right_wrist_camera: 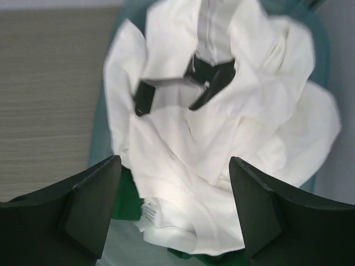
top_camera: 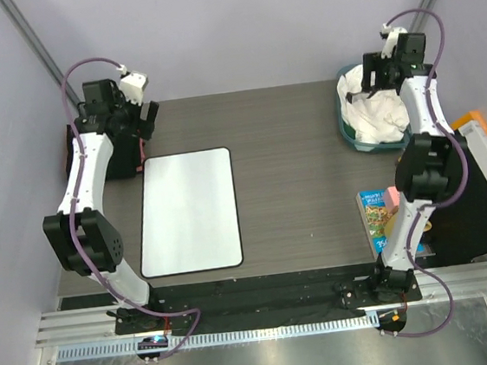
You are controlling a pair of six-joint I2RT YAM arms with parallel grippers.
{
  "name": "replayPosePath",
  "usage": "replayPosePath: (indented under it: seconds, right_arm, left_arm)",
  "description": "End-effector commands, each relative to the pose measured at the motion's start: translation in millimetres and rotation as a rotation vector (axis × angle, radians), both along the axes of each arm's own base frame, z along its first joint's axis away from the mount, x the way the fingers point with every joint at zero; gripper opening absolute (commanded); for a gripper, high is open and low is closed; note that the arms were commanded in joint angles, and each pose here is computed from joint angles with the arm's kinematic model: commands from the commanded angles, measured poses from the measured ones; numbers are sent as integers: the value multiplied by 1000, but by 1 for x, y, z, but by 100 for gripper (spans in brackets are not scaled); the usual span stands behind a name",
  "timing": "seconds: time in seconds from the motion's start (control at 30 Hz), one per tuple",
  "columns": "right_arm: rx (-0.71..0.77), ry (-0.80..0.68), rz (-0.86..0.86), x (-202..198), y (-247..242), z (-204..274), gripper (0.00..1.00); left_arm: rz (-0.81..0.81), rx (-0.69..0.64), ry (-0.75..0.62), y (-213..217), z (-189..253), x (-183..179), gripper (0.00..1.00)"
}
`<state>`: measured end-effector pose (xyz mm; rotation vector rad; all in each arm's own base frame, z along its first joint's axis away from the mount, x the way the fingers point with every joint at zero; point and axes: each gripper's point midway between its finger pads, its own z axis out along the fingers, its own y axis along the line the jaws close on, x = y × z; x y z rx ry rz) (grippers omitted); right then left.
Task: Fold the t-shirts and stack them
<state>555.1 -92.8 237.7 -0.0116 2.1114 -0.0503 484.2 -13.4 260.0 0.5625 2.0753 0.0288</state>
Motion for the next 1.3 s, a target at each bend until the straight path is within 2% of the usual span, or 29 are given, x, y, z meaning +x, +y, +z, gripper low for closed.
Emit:
replayPosePath:
  seconds: [0.0,0.13,0.3,0.33,0.4,0.43,0.53,0.83,1.07,1.2,1.27]
  right_arm:
    - [106,279,43,-12,-1,-82,84]
    - [92,313,42,3,-14,-115,79]
    - [66,320,18,19,-31,-136,61]
    - [60,323,10,19,-34,-138,47]
    - [56,335,4,15,-34,-141,28]
    - [54,331,-6,13,-35,-137,15]
    - [38,315,-24,9,-38,-123,4]
    - [-9,243,-20,-5,-35,-48,1]
    - [-99,26,-48,1,-39,50,1]
    - [-192,-56,-32,0,-31,87,1]
    - [-260,-154,-14,0,-22,121,1]
  left_arm:
    - [-89,39,91,-7,-4,-19,100]
    - [-142,84,65,-22,5,-18,100]
    - [-153,103,44,-31,12,-19,100]
    - [-153,107,44,-32,12,-20,100]
    - [-161,110,41,-37,13,-22,100]
    - [-160,109,48,-38,10,-23,100]
    - [-164,117,61,-41,3,-26,100]
    - [-199,119,121,-50,-14,-43,100]
    - [-234,103,98,-59,-13,-41,100]
    - [-251,86,102,-66,-16,-41,100]
    - [-259,76,88,-69,-14,-40,100]
